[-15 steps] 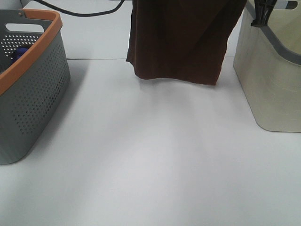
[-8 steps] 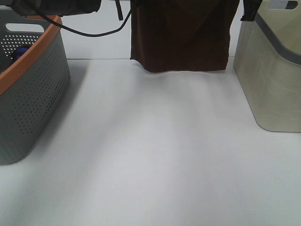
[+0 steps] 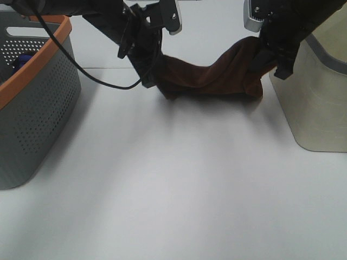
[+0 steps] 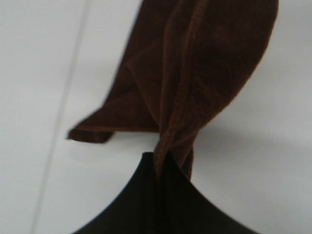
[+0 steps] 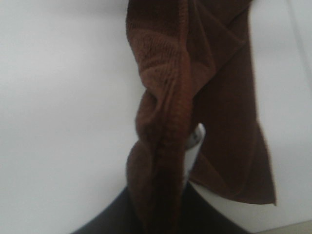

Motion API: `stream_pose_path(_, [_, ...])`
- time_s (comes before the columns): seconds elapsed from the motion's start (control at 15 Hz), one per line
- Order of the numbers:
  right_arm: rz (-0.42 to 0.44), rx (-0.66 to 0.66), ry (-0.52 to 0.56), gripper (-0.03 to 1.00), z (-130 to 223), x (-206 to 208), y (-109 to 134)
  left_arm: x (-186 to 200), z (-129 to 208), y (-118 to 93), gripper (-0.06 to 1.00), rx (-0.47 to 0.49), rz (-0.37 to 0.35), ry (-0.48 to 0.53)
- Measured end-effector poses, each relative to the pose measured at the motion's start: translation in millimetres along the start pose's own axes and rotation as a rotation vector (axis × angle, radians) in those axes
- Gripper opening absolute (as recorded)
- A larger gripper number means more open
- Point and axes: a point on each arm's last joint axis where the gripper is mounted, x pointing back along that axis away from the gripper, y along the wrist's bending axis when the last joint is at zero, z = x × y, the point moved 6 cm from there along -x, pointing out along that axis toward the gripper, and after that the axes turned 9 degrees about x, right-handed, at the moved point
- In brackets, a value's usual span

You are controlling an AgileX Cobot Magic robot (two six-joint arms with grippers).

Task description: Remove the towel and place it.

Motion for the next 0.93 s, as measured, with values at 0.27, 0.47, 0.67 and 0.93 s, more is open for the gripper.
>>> stream_pose_path(0.27, [-0.278, -0.191, 0.001, 0.02, -4, 6, 41, 15, 49, -34, 0.0, 0.048, 0.301, 0.266])
stream_pose_path(0.47, [-0.374, -0.309, -0.009, 0.02, -5, 2, 62, 29, 64, -53, 0.0, 0.066, 0.453, 0.377])
stream_pose_path(0.67, [-0.463, -0.323, 0.006, 0.02, -11, -9, 92, 28, 75, -56, 0.0, 0.111, 0.464, 0.415])
stream_pose_path(0.93, [-0.546, -0.386, 0.087, 0.02, -8, -21, 129, 29, 98, -78, 0.0, 0.148, 0.522, 0.496])
